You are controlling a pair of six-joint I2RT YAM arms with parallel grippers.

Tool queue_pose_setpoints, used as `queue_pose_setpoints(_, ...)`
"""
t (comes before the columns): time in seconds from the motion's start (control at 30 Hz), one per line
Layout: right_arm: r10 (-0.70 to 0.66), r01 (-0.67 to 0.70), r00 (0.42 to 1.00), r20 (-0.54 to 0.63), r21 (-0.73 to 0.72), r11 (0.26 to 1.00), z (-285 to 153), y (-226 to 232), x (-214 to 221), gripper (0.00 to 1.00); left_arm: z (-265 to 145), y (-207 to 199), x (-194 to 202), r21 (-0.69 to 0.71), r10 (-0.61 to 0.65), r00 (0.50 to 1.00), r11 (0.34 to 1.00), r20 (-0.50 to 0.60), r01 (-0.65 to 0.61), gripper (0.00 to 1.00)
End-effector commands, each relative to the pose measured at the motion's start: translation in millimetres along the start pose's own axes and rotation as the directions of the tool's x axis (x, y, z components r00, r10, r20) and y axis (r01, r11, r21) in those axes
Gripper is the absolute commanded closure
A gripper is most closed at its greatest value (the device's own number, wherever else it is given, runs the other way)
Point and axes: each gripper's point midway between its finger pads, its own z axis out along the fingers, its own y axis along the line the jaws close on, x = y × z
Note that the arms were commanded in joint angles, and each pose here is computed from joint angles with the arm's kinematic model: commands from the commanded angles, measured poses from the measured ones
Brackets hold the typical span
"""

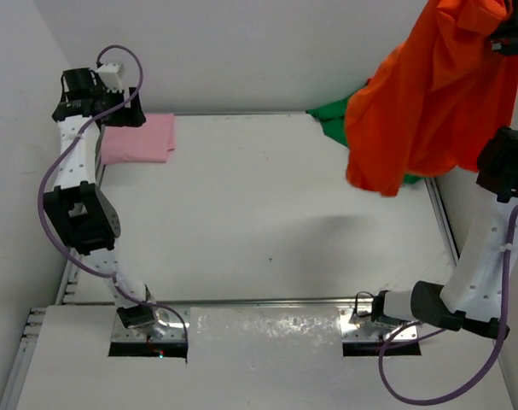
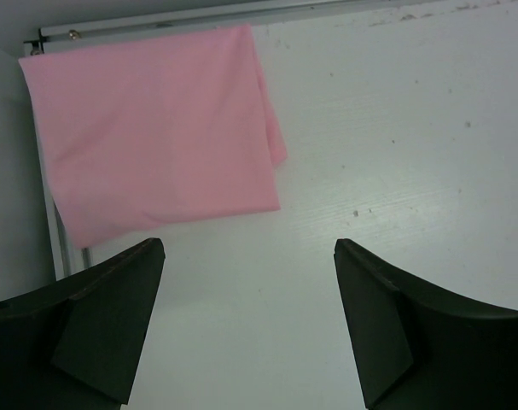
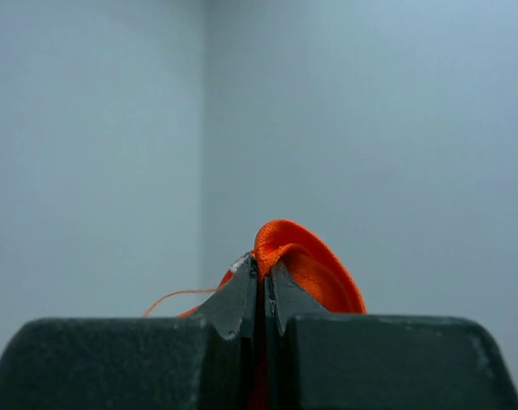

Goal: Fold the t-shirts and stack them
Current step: Move the tshirt to the center of the board

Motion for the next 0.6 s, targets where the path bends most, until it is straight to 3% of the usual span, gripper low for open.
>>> queue_pose_setpoints(0.0, 0.272, -0.275, 0.961, -0.044, -0.162, 0.948, 3, 23, 26, 1.00, -25, -19, -12, 0.039, 0.048, 0.998, 0.998, 0.050, -0.050, 0.21)
queue_pose_setpoints(0.07, 0.345, -0.361, 0.930, -0.130, -0.133, 0.923, 2, 19, 66, 1.00, -31, -23, -8, 0.042, 0.052, 0.997, 0.998, 0.050, -0.054, 0.21)
queue_pose_setpoints(0.13, 0.427, -0.467, 0.862, -0.273, -0.101, 0.878, 1, 30, 139, 1.00, -37, -26, -9, 0.044, 0.058, 0.997, 0.997, 0.058, -0.060, 0.21)
queue_pose_setpoints(0.2, 0.480, -0.542, 0.759, -0.439, -0.019, 0.840, -11, 40, 236, 1.00, -39, -26, -6, 0.041, 0.059, 0.997, 0.997, 0.054, -0.061, 0.21)
queue_pose_setpoints(0.3, 0.537, -0.587, 0.632, -0.559, 0.107, 0.803, -36, 44, 337, 1.00, -42, -25, -5, 0.030, 0.068, 0.996, 0.997, 0.052, -0.069, 0.21)
queue_pose_setpoints(0.33, 0.569, -0.590, 0.561, -0.601, 0.192, 0.784, -50, 33, 387, 0.96, -42, -24, -5, 0.027, 0.070, 0.996, 0.997, 0.050, -0.072, 0.21)
queue_pose_setpoints(0.37, 0.563, -0.578, 0.543, -0.623, 0.209, 0.789, -54, 27, 408, 0.93, -42, -23, -3, 0.023, 0.074, 0.996, 0.997, 0.043, -0.075, 0.21)
queue_pose_setpoints(0.4, 0.538, -0.551, 0.499, -0.679, 0.230, 0.802, -67, 17, 452, 0.80, -42, -23, -2, 0.021, 0.079, 0.996, 0.997, 0.038, -0.080, 0.21)
queue_pose_setpoints(0.43, 0.570, -0.542, 0.419, -0.707, 0.309, 0.781, -88, 11, 486, 0.80, -42, -22, -1, 0.018, 0.081, 0.996, 0.997, 0.034, -0.081, 0.21)
queue_pose_setpoints(0.47, 0.499, -0.490, 0.447, -0.742, 0.264, 0.831, -87, 1, 498, 0.49, -42, -22, 0, 0.015, 0.084, 0.996, 0.996, 0.031, -0.085, 0.21)
queue_pose_setpoints(0.5, 0.493, -0.435, 0.373, -0.786, 0.321, 0.841, -114, -15, 550, 0.26, -42, -21, 2, 0.014, 0.086, 0.996, 0.996, 0.026, -0.086, 0.21)
queue_pose_setpoints(0.53, 0.495, -0.310, 0.320, -0.808, 0.404, 0.860, -123, -35, 562, 0.02, -42, -21, 5, 0.013, 0.087, 0.996, 0.996, 0.020, -0.087, 0.21)
queue_pose_setpoints(0.57, 0.417, -0.205, 0.298, -0.858, 0.370, 0.906, -139, -51, 579, 0.01, -42, -20, 6, 0.008, 0.088, 0.996, 0.996, 0.018, -0.088, 0.21)
